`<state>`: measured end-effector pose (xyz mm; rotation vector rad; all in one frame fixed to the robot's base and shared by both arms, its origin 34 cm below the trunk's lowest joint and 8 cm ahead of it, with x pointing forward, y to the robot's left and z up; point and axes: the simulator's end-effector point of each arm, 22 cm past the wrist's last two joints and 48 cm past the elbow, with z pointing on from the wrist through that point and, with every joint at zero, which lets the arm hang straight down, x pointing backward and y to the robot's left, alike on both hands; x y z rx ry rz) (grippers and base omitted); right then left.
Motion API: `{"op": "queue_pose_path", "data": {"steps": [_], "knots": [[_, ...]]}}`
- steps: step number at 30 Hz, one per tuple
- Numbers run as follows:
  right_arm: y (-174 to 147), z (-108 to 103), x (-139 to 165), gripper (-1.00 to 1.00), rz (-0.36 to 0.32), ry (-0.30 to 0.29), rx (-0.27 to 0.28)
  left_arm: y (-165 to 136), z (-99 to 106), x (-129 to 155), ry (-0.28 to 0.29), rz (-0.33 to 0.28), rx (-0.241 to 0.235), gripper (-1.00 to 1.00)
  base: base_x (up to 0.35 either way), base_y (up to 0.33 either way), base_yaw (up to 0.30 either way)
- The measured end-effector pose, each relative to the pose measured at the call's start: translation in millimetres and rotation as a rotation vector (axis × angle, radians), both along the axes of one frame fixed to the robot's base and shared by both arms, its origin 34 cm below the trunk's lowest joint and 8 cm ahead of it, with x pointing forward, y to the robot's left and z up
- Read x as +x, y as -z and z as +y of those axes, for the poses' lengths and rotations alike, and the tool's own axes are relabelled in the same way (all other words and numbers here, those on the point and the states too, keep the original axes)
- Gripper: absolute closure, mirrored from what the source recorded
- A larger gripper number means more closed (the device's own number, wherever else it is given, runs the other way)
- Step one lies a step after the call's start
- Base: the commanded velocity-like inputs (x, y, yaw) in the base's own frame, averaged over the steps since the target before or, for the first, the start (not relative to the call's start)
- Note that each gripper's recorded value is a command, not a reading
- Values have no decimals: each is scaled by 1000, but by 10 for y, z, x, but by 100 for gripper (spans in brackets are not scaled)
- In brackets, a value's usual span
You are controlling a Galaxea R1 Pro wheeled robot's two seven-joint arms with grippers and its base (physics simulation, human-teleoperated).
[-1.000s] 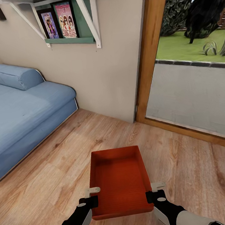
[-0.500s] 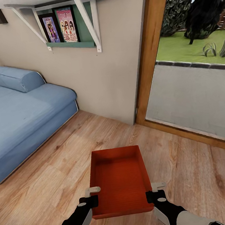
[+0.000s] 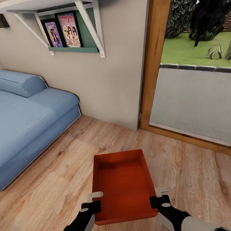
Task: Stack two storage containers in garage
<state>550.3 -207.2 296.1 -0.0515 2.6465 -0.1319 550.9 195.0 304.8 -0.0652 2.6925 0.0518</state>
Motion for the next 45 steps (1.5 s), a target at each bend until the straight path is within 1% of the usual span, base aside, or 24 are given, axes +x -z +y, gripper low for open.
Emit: {"op": "queue_pose_path", "data": {"steps": [45], "knots": [[-912,-3,148,100,1,-1,0,-915,-3,152,1,0,1,100,0,0,0]]}}
